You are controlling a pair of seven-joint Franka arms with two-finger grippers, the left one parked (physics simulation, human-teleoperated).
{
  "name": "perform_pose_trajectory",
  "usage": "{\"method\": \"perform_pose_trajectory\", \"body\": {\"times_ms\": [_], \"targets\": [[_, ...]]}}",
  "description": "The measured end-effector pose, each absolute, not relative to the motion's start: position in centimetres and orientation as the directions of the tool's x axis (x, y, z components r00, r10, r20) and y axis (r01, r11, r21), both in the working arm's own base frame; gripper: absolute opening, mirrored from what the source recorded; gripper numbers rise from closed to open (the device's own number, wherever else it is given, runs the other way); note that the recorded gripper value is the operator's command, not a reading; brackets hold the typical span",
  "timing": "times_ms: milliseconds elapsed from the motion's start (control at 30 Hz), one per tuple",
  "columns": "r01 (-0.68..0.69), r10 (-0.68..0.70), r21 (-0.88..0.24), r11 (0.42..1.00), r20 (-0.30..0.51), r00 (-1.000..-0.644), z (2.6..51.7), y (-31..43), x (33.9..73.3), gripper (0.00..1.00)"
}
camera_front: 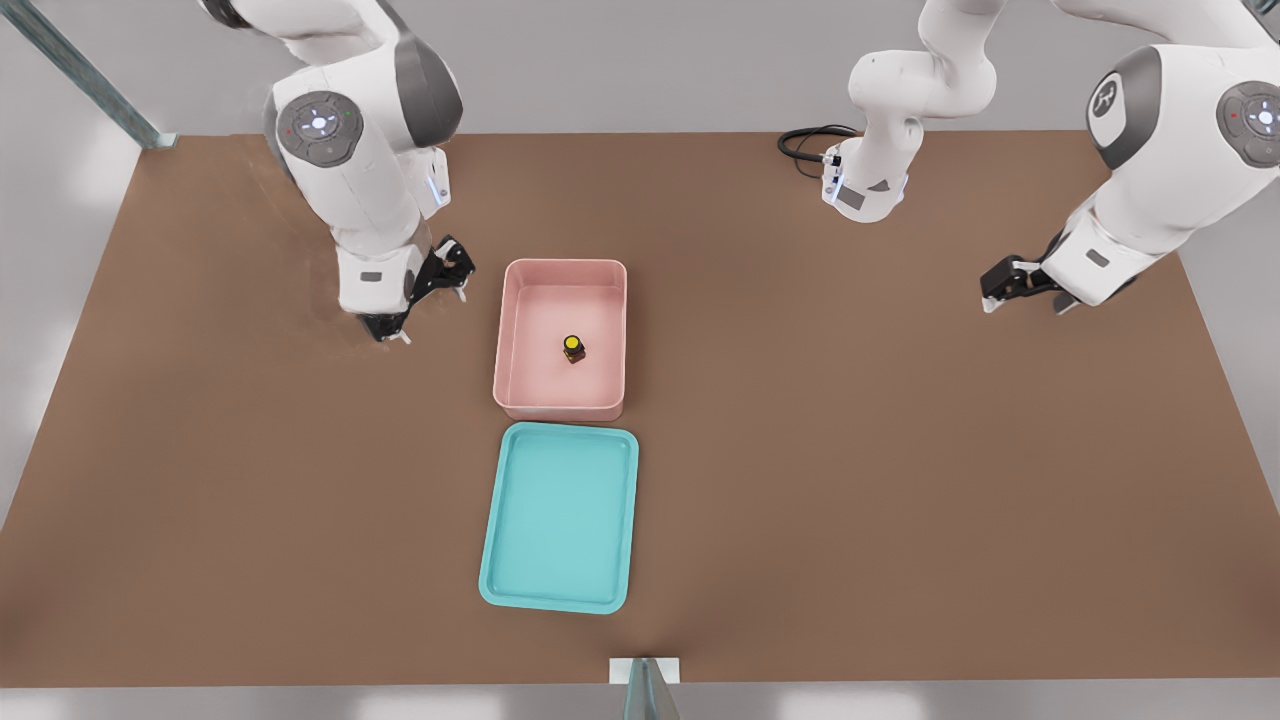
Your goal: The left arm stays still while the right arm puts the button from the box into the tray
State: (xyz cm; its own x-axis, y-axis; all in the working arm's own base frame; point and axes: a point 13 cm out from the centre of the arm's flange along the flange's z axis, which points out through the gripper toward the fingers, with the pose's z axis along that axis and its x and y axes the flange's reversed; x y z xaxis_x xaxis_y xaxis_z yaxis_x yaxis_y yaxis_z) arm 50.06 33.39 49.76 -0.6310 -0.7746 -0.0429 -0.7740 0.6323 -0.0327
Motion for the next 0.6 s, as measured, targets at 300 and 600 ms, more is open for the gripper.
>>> {"method": "perform_pose_trajectory", "body": {"times_ms": [300, 600], "targets": [[-0.691, -0.684, 0.048, 0.721, 0.205, -0.700, 30.9, 48.5, 31.7, 1.00], [-0.325, -0.318, -0.150, 0.934, 0.066, -0.946, 13.8, 38.9, 35.5, 1.00]]}}
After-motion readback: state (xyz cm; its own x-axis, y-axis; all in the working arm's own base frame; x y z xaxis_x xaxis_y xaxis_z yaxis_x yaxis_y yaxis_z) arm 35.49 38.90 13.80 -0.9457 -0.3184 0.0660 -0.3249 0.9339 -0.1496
